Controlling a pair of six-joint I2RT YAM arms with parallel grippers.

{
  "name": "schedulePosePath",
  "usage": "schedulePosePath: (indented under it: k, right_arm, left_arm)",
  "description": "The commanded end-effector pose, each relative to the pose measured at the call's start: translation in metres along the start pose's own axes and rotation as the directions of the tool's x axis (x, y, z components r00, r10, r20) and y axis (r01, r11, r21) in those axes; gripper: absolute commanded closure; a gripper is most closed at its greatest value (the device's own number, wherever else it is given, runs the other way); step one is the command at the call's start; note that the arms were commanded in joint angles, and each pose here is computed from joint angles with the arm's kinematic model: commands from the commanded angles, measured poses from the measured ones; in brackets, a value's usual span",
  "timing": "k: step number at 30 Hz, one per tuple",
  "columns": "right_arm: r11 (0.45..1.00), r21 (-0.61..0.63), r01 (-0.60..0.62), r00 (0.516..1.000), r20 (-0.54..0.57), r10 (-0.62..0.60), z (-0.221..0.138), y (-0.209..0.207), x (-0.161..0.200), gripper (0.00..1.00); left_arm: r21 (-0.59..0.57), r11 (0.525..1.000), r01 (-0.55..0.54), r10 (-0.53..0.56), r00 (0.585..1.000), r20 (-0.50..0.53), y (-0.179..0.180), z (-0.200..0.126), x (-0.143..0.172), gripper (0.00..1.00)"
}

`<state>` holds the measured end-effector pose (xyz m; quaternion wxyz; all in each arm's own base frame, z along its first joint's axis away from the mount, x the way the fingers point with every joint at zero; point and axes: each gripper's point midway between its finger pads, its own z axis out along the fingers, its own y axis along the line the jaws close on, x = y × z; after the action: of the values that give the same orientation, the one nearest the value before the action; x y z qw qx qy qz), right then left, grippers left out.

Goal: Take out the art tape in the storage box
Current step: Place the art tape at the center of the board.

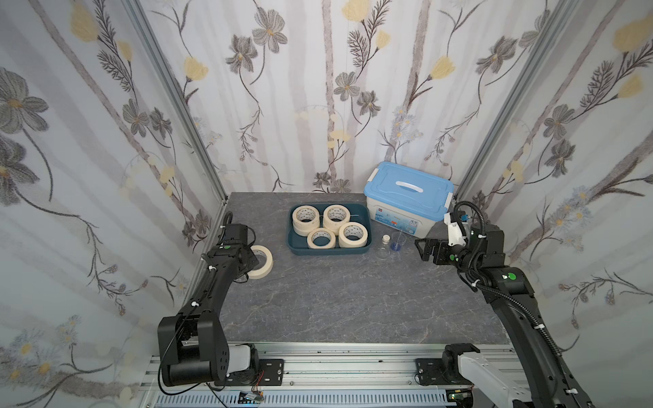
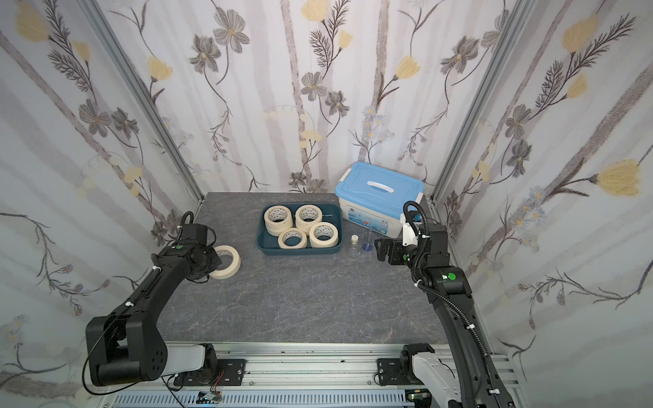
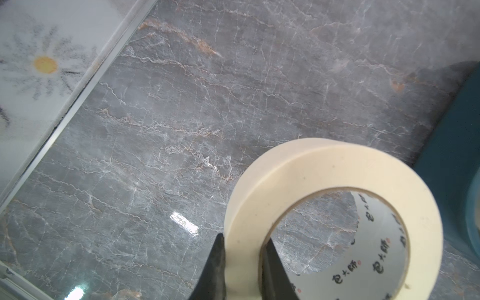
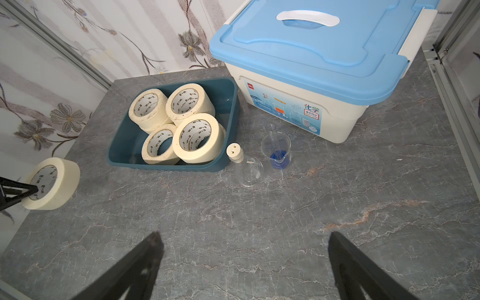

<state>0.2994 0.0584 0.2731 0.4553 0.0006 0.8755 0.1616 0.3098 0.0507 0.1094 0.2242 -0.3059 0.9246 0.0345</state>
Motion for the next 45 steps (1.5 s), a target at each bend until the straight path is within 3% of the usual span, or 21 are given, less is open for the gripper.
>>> schedulePosePath:
  k: [1, 13, 29, 35, 42, 45]
  right_arm:
    - [1.0, -0.006, 0.005, 1.0, 0.011, -0.004, -0.003, 0.002, -0.003, 0.0]
    - [1.0, -0.005, 0.003, 1.0, 0.006, -0.003, -0.002, 0.002, -0.002, 0.0]
    - [1.0, -0.002, 0.005, 1.0, 0.0, -0.005, 0.0, 0.001, -0.001, 0.0]
    - [1.0, -0.004, 0.007, 1.0, 0.002, -0.007, 0.0, 0.001, -0.003, 0.0]
    - [1.0, -0.004, 0.008, 1.0, 0.0, -0.008, 0.0, 0.001, -0.003, 0.0]
    - [1.0, -0.004, 0.011, 1.0, 0.001, -0.011, 0.0, 0.001, -0.003, 0.0]
  left_arm:
    - [-0.021, 1.0, 0.019, -0.018, 0.999, 0.026, 0.001, 0.009, -0.007, 1.0]
    - [0.066, 0.996, 0.052, -0.048, 0.997, -0.057, -0.026, 0.046, 0.0, 1.0]
    - [0.051, 0.998, 0.024, -0.019, 0.993, -0.113, -0.037, 0.077, 0.007, 1.0]
    - [0.047, 0.999, 0.0, 0.005, 0.994, -0.106, -0.04, 0.074, 0.005, 0.89]
    - [0.037, 0.999, -0.02, 0.022, 0.997, -0.075, -0.04, 0.062, -0.004, 0.67]
    - [0.042, 0.999, -0.024, 0.027, 0.997, -0.066, -0.04, 0.058, -0.006, 0.63]
